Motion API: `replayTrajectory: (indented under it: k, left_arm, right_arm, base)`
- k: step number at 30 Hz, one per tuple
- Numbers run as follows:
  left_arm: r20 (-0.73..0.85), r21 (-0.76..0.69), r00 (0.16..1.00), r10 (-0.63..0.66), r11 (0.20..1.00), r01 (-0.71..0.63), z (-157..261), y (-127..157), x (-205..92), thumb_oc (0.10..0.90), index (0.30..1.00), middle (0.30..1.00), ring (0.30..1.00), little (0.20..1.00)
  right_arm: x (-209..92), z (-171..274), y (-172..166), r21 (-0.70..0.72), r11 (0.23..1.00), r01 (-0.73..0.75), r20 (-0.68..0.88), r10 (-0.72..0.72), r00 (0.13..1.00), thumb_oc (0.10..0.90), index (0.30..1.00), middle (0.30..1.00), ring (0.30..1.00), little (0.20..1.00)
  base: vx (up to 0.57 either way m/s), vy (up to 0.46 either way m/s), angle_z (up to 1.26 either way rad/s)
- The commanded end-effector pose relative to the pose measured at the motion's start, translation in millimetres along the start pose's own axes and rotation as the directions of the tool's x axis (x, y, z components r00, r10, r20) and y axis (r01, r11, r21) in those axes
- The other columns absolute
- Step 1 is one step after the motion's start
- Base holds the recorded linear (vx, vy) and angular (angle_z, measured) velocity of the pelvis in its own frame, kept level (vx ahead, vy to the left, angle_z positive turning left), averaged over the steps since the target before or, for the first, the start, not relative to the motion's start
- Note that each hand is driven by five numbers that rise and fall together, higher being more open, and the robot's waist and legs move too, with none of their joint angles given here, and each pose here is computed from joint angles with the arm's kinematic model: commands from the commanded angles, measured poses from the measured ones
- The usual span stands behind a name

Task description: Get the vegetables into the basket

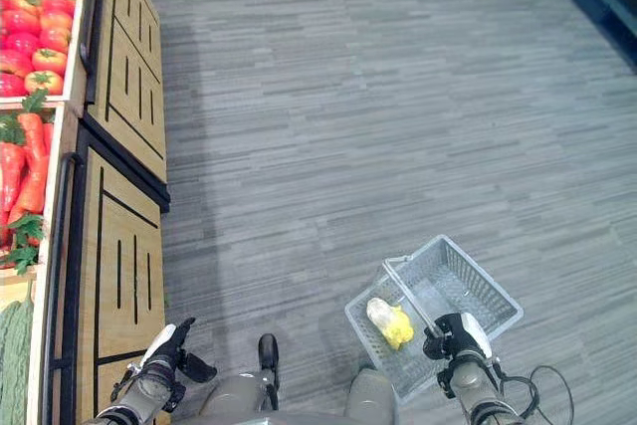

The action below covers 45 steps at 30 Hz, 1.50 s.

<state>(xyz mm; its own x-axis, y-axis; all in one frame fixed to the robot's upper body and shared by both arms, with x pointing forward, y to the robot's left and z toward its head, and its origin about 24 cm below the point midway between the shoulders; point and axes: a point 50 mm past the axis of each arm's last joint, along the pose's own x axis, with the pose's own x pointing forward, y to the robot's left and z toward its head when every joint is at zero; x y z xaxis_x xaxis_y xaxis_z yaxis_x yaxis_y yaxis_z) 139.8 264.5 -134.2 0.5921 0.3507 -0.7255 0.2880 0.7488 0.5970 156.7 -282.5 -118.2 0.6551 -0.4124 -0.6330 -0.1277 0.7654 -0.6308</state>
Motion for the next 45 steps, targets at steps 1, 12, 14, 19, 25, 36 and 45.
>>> replayTrajectory:
  k: [1,12,14,19,25,36,45]
  left_arm:
    - [-0.048,-0.028,0.999,0.021,0.999,-0.022,-14,-1,-4,0.9,1.0,1.0,1.0,1.0]
    - [-0.089,-0.02,0.995,-0.035,0.999,0.033,-23,-19,-10,0.9,1.0,1.0,1.0,1.0]
    - [-0.077,-0.019,0.996,-0.042,0.999,0.041,-21,-21,-10,0.9,1.0,1.0,1.0,1.0]
    - [-0.044,-0.007,0.998,-0.042,0.999,0.042,-11,-21,-8,0.9,1.0,1.0,1.0,1.0]
    - [0.025,0.015,0.999,-0.027,1.0,0.026,8,-18,-3,0.9,1.0,1.0,1.0,1.0]
    - [-0.04,0.079,0.999,-0.031,0.996,0.034,-14,-19,-8,0.9,1.0,1.0,1.0,1.0]
    - [0.004,0.04,0.999,0.046,0.998,-0.046,4,5,2,0.9,1.0,1.0,1.0,1.0]
  right_arm:
    - [4,4,-30,0.028,0.995,0.097,0.044,-0.098,0.994,0.4,0.3,0.3,0.3,0.3]
    - [1,-4,-30,0.006,0.997,0.074,0.038,-0.074,0.996,0.4,0.3,0.3,0.3,0.3]
    - [0,-8,-35,0.006,0.997,0.083,0.04,-0.083,0.996,0.4,0.3,0.3,0.3,0.3]
    - [-2,-15,-47,-0.026,0.994,0.109,0.042,-0.108,0.993,0.4,0.3,0.3,0.3,0.3]
    - [-4,-23,-57,-0.022,0.99,0.142,0.021,-0.141,0.99,0.4,0.3,0.3,0.3,0.3]
    - [-8,-31,-36,-0.041,0.995,0.09,-0.014,-0.091,0.996,0.4,0.3,0.3,0.3,0.3]
    - [-2,-15,-23,-0.041,0.998,0.057,0.0,-0.057,0.998,0.4,0.3,0.3,0.3,0.3]
  base:
    - [0.22,-0.097,0.05]
    - [0.26,-0.204,0.33]
    - [0.18,-0.253,0.19]
    - [0.11,-0.221,0.2]
    - [0.16,-0.087,0.26]
    - [0.28,0.169,-0.31]
    - [0.1,0.139,-0.04]
